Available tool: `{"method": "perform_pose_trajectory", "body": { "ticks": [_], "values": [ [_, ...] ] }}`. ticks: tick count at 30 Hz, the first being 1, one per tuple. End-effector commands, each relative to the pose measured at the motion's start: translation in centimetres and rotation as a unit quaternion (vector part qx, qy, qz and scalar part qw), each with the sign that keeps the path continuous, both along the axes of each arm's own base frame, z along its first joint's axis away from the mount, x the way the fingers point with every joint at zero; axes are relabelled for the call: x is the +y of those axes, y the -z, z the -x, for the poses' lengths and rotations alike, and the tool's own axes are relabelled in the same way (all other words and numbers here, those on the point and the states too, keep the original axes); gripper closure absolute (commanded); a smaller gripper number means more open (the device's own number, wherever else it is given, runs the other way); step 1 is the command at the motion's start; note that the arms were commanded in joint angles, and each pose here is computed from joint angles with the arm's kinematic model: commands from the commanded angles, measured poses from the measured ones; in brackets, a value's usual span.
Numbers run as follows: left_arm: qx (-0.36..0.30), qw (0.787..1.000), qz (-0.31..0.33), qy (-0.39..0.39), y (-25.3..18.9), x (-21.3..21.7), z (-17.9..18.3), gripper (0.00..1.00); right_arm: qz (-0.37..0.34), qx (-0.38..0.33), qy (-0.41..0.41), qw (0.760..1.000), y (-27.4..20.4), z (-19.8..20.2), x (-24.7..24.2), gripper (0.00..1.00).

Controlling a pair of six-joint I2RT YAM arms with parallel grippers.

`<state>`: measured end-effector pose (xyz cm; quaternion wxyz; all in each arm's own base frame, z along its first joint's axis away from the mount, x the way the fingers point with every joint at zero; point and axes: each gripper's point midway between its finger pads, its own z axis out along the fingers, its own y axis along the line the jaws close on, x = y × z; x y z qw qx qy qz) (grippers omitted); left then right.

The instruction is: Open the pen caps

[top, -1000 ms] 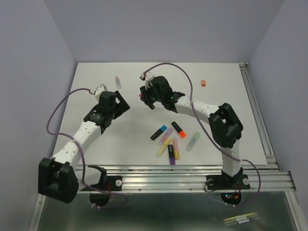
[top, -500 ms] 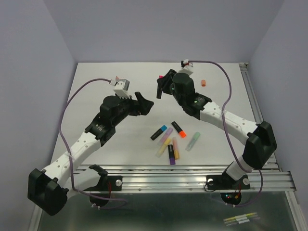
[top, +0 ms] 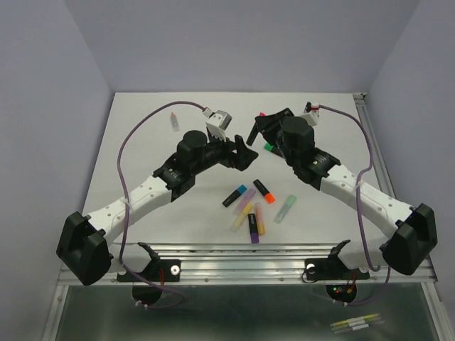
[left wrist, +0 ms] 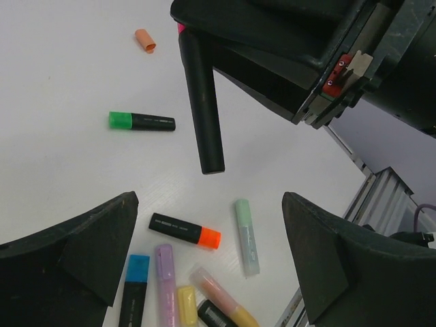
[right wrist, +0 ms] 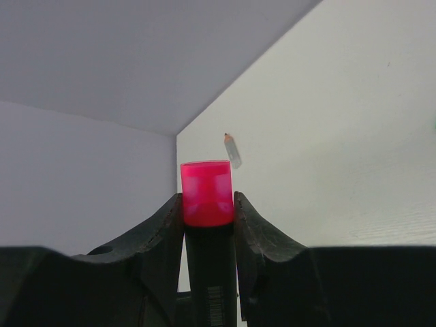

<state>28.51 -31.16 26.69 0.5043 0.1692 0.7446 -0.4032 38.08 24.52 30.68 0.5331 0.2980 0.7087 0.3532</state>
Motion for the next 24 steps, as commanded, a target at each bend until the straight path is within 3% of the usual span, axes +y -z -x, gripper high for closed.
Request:
{"method": "perform_pose_trajectory", "body": {
  "ticks": [1, 9, 16, 24],
  "values": [
    [-0.069, 0.996, 0.03, 0.046, -4.5, -2.3, 0.3, 0.01, -0.059, -0.013, 0.035, 0.998, -1.9, 0.9, -1.7, 0.99],
    [-0.095, 0.991, 0.032, 0.084, -5.6, -4.7, 1.2, 0.01, -0.099, -0.011, 0.051, 0.994, -1.8, 1.7, -2.7, 0.99],
    [-0.088, 0.992, 0.018, 0.086, -4.0, -5.6, 0.3, 0.01, -0.127, -0.005, 0.055, 0.99, -1.7, 2.1, -2.9, 0.99],
    [-0.103, 0.992, 0.018, 0.069, -5.0, -5.8, -0.8, 0.01, -0.117, -0.008, 0.042, 0.992, -1.9, 2.2, -2.5, 0.99]
  ]
}}
